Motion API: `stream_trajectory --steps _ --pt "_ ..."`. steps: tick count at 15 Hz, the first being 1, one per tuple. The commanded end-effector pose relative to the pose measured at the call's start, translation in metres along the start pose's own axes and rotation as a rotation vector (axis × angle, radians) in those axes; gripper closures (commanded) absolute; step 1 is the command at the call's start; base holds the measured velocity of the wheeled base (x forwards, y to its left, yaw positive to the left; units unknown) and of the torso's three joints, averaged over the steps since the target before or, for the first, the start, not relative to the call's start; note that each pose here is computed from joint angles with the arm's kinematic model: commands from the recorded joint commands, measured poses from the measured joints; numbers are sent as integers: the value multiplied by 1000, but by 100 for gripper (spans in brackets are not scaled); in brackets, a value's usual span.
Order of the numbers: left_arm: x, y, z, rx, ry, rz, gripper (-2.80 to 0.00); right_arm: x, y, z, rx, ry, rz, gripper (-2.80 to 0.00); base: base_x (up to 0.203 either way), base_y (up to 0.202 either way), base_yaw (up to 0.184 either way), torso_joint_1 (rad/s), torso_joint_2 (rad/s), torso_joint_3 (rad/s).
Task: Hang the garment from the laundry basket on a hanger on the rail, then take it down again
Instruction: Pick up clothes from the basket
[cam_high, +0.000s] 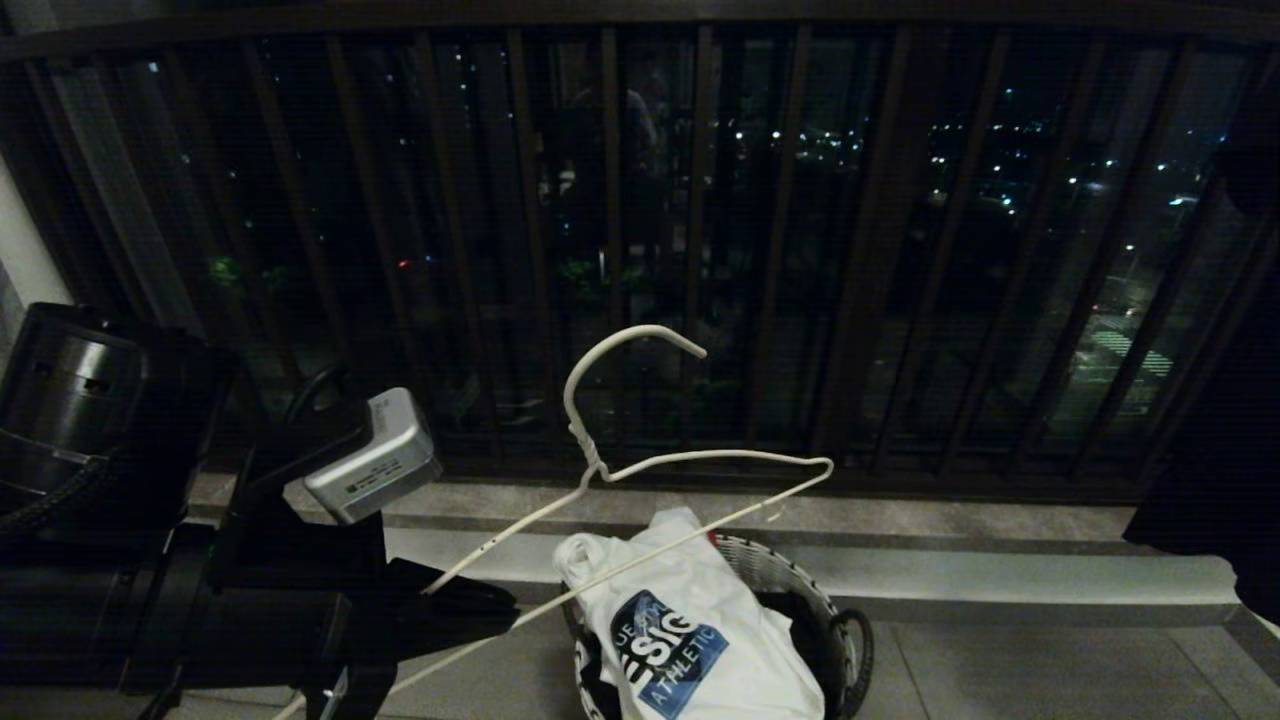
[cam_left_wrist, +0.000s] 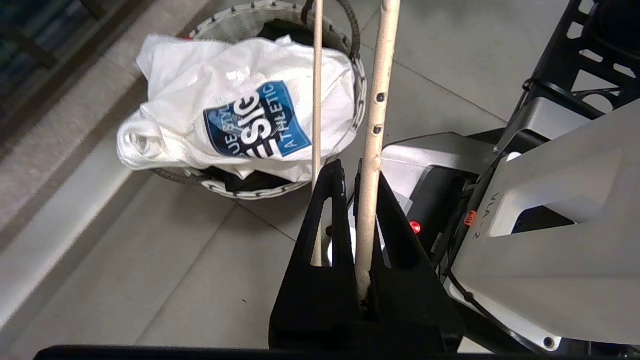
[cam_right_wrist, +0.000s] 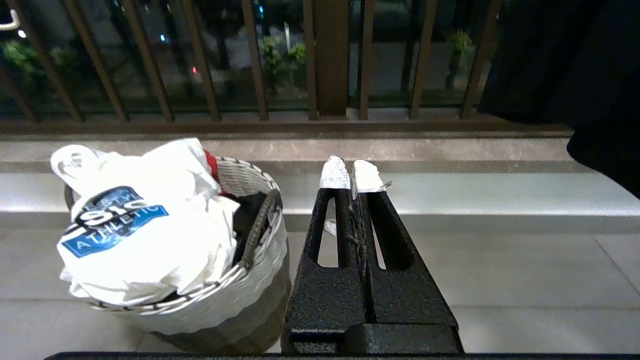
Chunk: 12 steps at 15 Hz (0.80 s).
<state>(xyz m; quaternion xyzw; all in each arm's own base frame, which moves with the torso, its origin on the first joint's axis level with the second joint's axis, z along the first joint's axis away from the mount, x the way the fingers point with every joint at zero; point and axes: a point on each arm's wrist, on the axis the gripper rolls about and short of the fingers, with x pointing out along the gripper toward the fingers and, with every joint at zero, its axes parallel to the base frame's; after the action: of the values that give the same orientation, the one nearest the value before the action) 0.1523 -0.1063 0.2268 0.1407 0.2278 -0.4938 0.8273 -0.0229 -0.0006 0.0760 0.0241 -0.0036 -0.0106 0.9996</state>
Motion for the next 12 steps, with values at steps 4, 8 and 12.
stream_trajectory --steps 4,8,12 --pt "0 0 1 1 -1 -1 0 0 0 0 -1 0 0 0 0 0 0 5 1 -182" --pt "-1 0 1 2 -4 1 0 0 0 0 1 1 1 0 0 0 0 3 2 -201" --pt "-1 0 1 1 -4 1 0 0 0 0 -1 0 0 0 0 0 0 1 2 -199"
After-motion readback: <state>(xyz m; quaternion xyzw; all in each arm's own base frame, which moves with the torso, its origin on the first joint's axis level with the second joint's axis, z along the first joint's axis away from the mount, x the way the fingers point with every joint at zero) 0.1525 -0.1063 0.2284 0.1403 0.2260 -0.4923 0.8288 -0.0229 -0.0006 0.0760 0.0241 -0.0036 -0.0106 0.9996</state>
